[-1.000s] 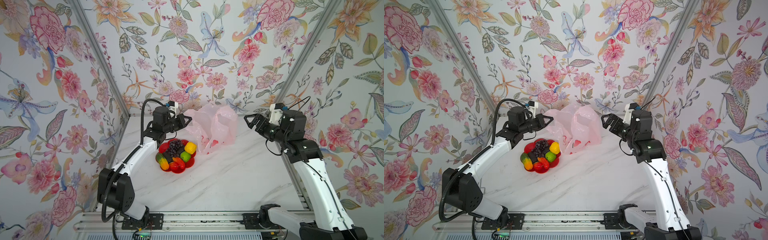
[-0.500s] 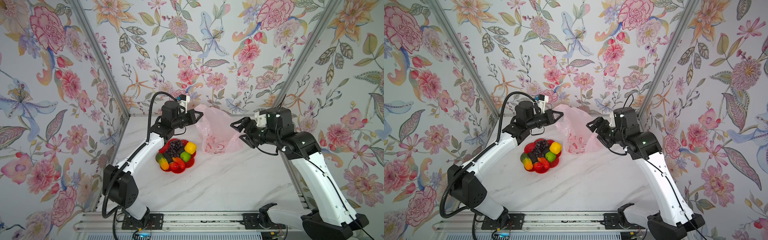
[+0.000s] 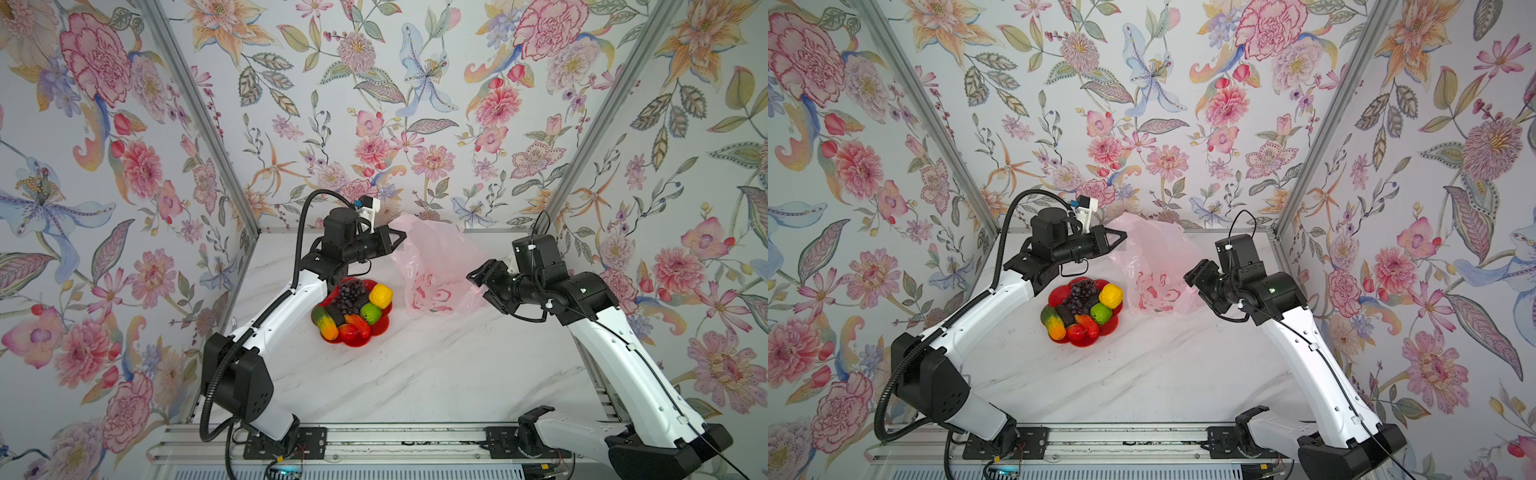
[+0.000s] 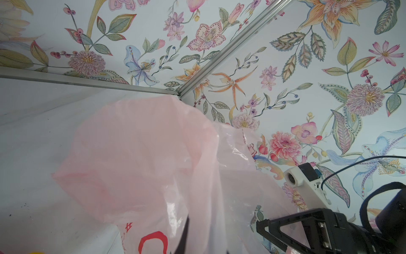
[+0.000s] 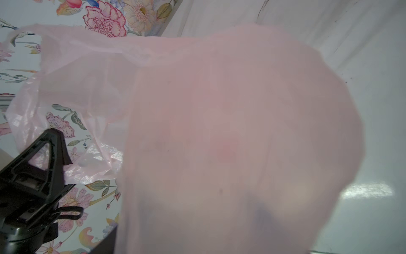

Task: Place the fruits into the plastic bag
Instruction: Shake the plastic bag.

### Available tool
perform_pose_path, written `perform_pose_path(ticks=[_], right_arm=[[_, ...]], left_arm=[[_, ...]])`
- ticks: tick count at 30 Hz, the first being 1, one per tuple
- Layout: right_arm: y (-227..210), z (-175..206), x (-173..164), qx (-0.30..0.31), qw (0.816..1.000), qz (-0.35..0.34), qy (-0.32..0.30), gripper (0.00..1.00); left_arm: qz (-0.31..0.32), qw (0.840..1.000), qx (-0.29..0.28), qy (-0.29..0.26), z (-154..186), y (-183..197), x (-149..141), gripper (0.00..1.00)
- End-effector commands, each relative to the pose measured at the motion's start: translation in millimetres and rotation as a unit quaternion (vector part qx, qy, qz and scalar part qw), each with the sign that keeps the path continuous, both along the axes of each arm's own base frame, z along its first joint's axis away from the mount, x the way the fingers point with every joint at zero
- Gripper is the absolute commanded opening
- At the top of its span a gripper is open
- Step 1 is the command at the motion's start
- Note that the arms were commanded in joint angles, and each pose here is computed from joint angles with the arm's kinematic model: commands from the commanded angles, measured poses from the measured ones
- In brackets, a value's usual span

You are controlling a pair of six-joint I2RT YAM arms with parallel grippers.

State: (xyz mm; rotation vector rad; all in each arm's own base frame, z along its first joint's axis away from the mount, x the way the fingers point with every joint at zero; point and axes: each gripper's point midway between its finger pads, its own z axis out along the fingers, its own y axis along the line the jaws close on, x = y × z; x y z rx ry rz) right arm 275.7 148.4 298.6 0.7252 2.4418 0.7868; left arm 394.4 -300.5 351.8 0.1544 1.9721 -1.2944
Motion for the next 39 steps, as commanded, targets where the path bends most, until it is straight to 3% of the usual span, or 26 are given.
perform_pose_path(ticks=[1,5,7,9,12,13,15,18,20,24,26,27,29,30,33,36,38,39], right_arm=[[-11,-8,-3,-0.036,0.999,-0.006,-0.004,0.43],[-22,8,-1,-0.057,0.997,-0.012,-0.043,0.04],[-27,19,5,-0.079,0.995,-0.01,-0.067,0.0],[-34,31,21,-0.104,0.99,-0.007,-0.095,0.0],[-40,49,54,-0.12,0.983,-0.01,-0.139,0.0],[-38,58,67,-0.115,0.98,-0.005,-0.16,0.0],[-30,71,86,-0.099,0.978,0.007,-0.181,0.0],[-21,85,100,-0.112,0.972,0.028,-0.203,0.0],[-15,84,111,-0.124,0.968,0.041,-0.215,0.0],[0,97,154,-0.14,0.948,0.061,-0.278,0.0],[11,146,169,-0.154,0.916,0.064,-0.364,0.0],[21,182,169,-0.172,0.885,0.066,-0.427,0.0],[43,255,148,-0.222,0.801,0.07,-0.552,0.0],[53,292,129,-0.245,0.75,0.068,-0.61,0.0],[74,372,63,-0.259,0.632,0.063,-0.728,0.0],[88,414,4,-0.244,0.561,0.066,-0.788,0.0],[92,420,-18,-0.257,0.534,0.072,-0.802,0.0],[93,414,-18,-0.265,0.533,0.078,-0.799,0.0]], left_arm=[[0.004,1.0,-0.005,-0.018,15,5,-10,0.0],[0.018,0.999,0.032,-0.012,8,11,-10,0.0],[0.05,0.994,0.102,0.002,-6,26,-5,0.0],[0.111,0.968,0.225,0.027,-30,58,6,0.0],[0.18,0.901,0.393,0.042,-43,107,22,0.0],[0.194,0.883,0.426,0.039,-38,117,28,0.0],[0.218,0.864,0.453,0.022,-17,127,38,0.0],[0.244,0.855,0.457,-0.003,14,131,49,0.0],[0.243,0.856,0.456,-0.003,15,128,57,0.0],[0.239,0.883,0.403,0.009,7,116,90,0.0],[0.266,0.902,0.339,-0.032,46,108,103,0.0],[0.284,0.91,0.296,-0.065,78,106,104,0.0],[0.31,0.915,0.218,-0.141,144,100,95,0.0],[0.316,0.91,0.187,-0.193,183,97,81,0.0],[0.339,0.878,0.128,-0.314,262,99,31,0.0],[0.351,0.846,0.072,-0.396,312,107,-25,0.0],[0.36,0.829,0.08,-0.421,323,108,-48,0.0],[0.359,0.822,0.103,-0.429,321,105,-55,0.0]])
